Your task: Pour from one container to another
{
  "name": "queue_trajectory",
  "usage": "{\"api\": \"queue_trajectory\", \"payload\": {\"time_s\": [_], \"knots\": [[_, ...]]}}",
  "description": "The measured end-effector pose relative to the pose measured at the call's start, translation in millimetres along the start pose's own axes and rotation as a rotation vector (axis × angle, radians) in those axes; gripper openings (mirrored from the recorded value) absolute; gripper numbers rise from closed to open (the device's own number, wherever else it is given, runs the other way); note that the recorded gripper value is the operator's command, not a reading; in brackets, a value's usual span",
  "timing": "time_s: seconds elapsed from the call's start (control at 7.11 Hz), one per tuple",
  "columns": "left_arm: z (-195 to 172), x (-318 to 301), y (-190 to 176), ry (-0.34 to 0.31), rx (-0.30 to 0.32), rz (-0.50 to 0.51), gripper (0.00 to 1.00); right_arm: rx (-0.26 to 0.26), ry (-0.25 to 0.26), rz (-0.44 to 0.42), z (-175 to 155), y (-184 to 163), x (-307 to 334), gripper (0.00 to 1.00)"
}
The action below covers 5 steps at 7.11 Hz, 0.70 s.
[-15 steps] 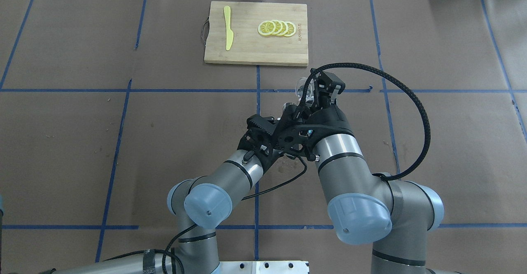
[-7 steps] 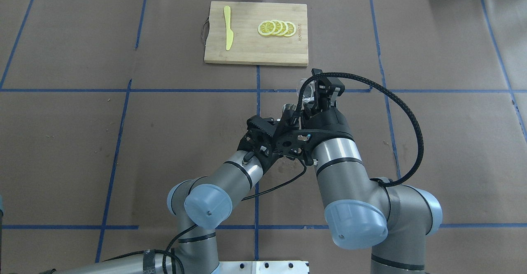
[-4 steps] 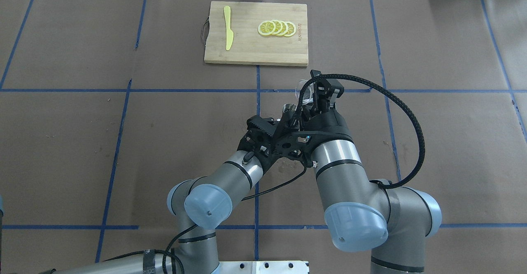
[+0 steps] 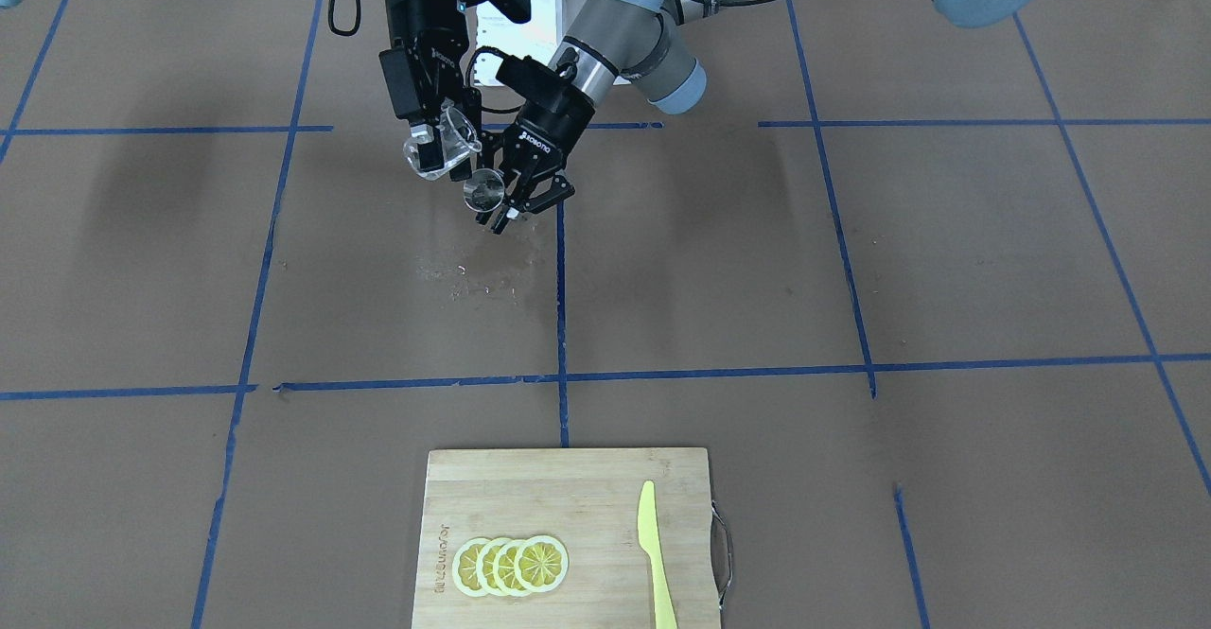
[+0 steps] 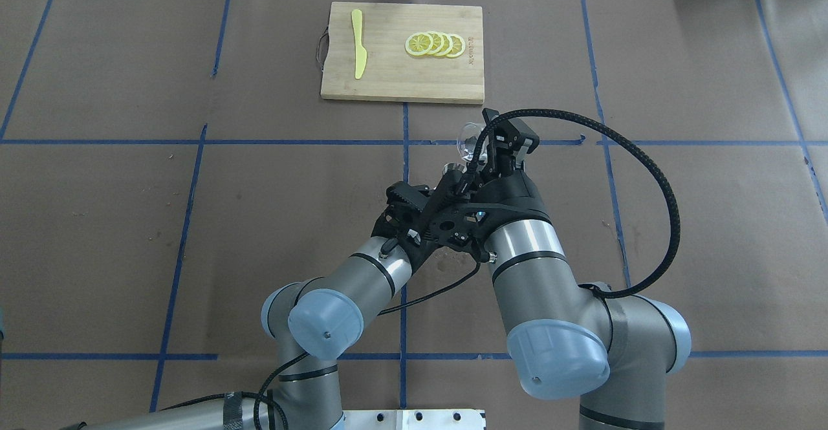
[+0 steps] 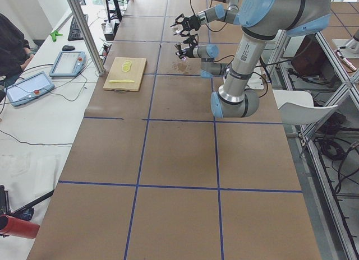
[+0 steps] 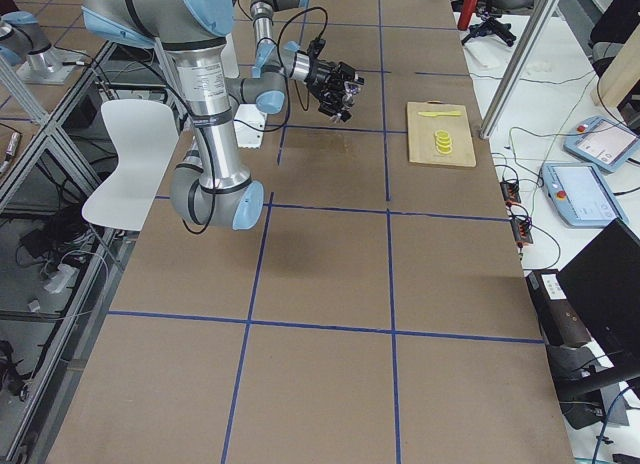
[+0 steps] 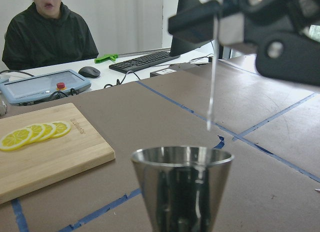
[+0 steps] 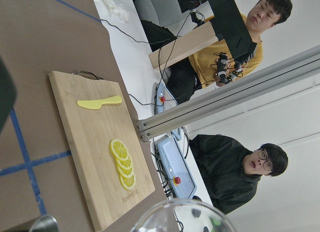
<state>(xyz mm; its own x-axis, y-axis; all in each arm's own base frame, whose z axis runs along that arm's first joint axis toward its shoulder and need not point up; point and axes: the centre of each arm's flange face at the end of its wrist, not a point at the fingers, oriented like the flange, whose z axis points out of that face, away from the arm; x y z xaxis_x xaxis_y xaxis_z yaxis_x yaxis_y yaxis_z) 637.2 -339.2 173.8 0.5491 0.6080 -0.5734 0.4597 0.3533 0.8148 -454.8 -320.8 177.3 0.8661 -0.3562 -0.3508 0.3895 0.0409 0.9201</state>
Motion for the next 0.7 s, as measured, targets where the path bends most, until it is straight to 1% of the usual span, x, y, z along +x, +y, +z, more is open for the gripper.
{"api": "queue_trajectory", "payload": {"time_s": [0.42,0.56,0.7], "knots": [[-3,-2,2,0.005,0.004,-0.004,0.00,0.040,0.001,0.133,-5,-2,10,0.00],[-4,-3,4,0.005,0.004,-0.004,0.00,0.047,0.002,0.204,-6,-2,13,0.00],[-6,-5,4,0.005,0.008,-0.006,0.00,0.053,0.002,0.297,-7,-1,17,0.00]]}}
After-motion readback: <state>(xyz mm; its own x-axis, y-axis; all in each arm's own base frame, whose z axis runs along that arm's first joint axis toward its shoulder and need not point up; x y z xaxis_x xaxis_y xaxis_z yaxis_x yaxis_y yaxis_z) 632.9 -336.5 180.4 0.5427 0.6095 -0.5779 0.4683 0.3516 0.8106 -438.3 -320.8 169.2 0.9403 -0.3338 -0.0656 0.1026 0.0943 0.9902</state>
